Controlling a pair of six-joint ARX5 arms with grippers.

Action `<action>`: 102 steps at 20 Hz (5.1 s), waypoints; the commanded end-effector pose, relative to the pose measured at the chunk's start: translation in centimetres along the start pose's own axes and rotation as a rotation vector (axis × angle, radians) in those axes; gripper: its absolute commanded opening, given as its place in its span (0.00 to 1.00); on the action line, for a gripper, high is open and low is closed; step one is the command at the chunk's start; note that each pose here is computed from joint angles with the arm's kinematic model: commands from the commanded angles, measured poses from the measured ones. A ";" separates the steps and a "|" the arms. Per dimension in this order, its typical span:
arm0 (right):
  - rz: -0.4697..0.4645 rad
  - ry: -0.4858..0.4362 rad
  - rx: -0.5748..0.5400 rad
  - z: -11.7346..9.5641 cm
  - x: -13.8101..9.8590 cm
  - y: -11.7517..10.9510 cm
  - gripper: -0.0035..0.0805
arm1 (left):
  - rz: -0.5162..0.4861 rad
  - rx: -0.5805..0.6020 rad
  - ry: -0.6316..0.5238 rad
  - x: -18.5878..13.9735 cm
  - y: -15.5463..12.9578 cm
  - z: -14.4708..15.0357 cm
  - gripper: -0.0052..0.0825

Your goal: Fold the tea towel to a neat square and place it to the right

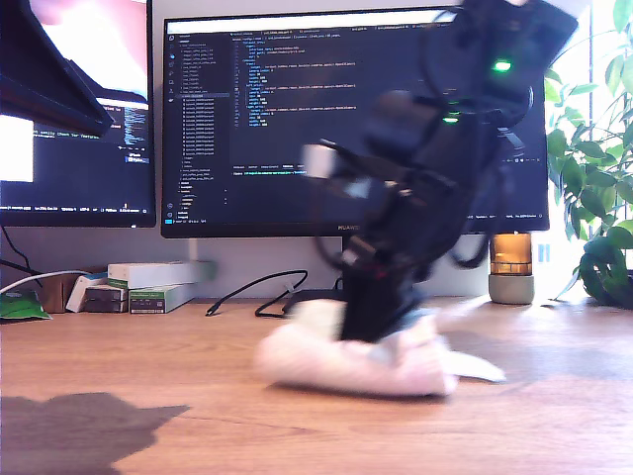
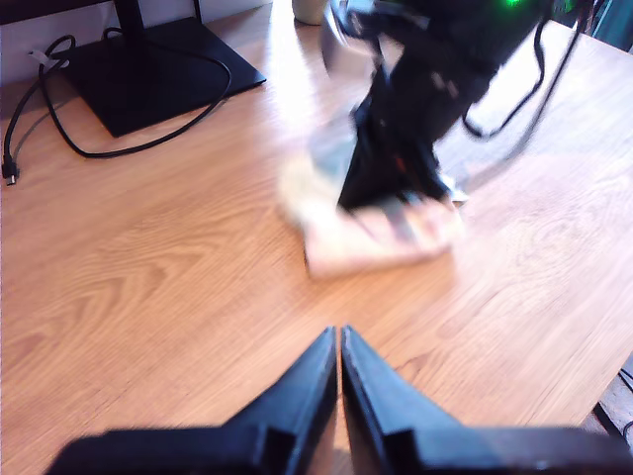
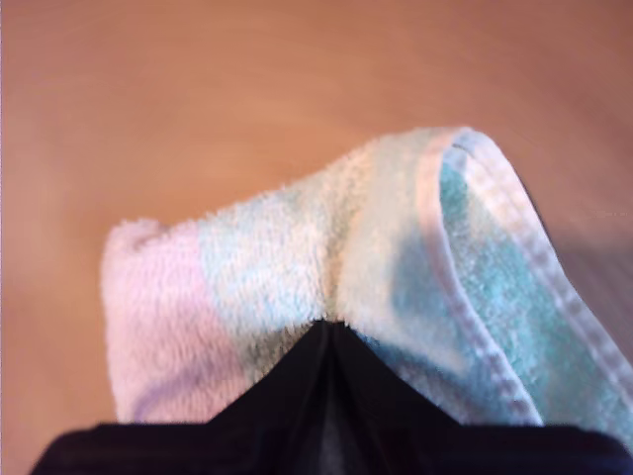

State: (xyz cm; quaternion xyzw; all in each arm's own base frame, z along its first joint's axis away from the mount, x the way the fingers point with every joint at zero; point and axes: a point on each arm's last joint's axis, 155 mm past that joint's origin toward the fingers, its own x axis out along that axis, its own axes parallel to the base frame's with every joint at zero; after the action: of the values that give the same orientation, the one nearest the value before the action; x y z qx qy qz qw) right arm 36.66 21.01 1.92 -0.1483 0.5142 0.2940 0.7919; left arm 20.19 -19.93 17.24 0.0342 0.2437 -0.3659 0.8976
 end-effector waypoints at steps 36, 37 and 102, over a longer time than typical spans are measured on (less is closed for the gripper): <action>-0.415 -0.152 0.675 -11.1 -15.4 -8.9 0.03 | -0.014 -0.021 -0.031 0.2 -0.2 0.4 0.04; -0.399 -0.197 0.620 -9.9 -15.9 -8.4 0.03 | -0.015 -0.019 -0.050 0.2 -0.2 0.9 0.04; -0.413 -0.773 0.372 -16.2 -16.4 -6.9 0.03 | 0.437 -0.162 -0.187 -3.9 13.2 -7.3 0.04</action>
State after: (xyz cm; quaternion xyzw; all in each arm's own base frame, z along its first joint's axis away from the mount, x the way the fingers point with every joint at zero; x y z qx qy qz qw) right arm 24.31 1.65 10.16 0.0121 0.1754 0.0650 0.9823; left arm 23.72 -6.02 11.90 -0.0184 0.1648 -0.1435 0.9757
